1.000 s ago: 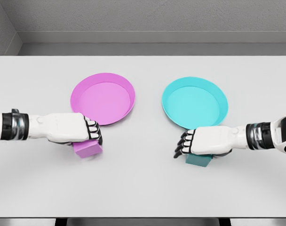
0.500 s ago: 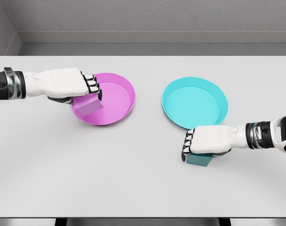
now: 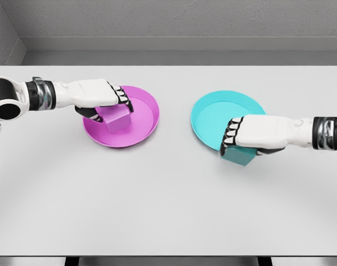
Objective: Place the blocks in the corresponding plates according to their colors
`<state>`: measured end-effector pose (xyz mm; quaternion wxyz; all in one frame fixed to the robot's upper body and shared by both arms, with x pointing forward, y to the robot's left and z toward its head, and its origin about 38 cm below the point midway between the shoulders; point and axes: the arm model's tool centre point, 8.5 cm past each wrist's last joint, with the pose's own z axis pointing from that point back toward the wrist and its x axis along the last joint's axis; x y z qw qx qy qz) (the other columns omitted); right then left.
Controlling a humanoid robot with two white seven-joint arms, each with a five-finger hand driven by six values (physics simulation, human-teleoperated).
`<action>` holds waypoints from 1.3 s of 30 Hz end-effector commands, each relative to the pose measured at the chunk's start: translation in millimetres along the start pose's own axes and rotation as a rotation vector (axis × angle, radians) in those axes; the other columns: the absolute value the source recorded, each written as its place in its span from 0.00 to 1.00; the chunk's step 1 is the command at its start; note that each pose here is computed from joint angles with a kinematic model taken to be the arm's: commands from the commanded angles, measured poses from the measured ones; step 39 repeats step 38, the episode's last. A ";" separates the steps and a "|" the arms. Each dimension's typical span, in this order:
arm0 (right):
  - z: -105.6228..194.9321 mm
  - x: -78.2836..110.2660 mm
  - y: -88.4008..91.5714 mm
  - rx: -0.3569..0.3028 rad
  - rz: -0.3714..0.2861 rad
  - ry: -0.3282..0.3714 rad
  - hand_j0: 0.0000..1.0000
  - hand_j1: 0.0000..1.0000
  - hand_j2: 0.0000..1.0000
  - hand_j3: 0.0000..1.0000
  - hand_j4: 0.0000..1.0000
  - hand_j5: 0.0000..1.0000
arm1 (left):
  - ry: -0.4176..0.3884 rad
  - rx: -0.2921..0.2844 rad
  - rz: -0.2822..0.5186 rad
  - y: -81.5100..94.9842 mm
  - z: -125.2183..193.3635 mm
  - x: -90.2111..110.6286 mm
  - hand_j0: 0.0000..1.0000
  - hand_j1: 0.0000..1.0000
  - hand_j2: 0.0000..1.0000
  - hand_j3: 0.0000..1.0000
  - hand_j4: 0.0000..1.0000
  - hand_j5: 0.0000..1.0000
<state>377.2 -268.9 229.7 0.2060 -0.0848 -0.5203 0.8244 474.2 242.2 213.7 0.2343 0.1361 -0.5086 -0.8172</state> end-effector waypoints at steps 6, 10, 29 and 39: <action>9.7 -40.5 -23.5 -0.184 -0.116 0.070 0.54 0.54 0.54 0.54 0.54 0.54 | 0.018 0.013 0.044 -3.7 0.5 -8.7 1.00 1.00 1.00 1.00 1.00 1.00; 2.9 -57.7 -34.8 -0.240 -0.143 0.091 0.54 0.54 0.54 0.54 0.54 0.54 | 0.000 0.087 0.132 3.2 12.3 -12.9 1.00 1.00 1.00 1.00 1.00 1.00; 75.3 -115.4 -2.3 -0.295 -0.279 0.339 1.00 1.00 1.00 1.00 1.00 1.00 | 0.171 0.119 0.440 -65.3 118.2 -56.0 1.00 1.00 1.00 1.00 1.00 1.00; 74.2 -114.4 -2.4 -0.292 -0.276 0.336 1.00 1.00 1.00 1.00 1.00 1.00 | 0.196 0.105 0.467 -78.2 122.5 -60.2 1.00 1.00 1.00 1.00 1.00 1.00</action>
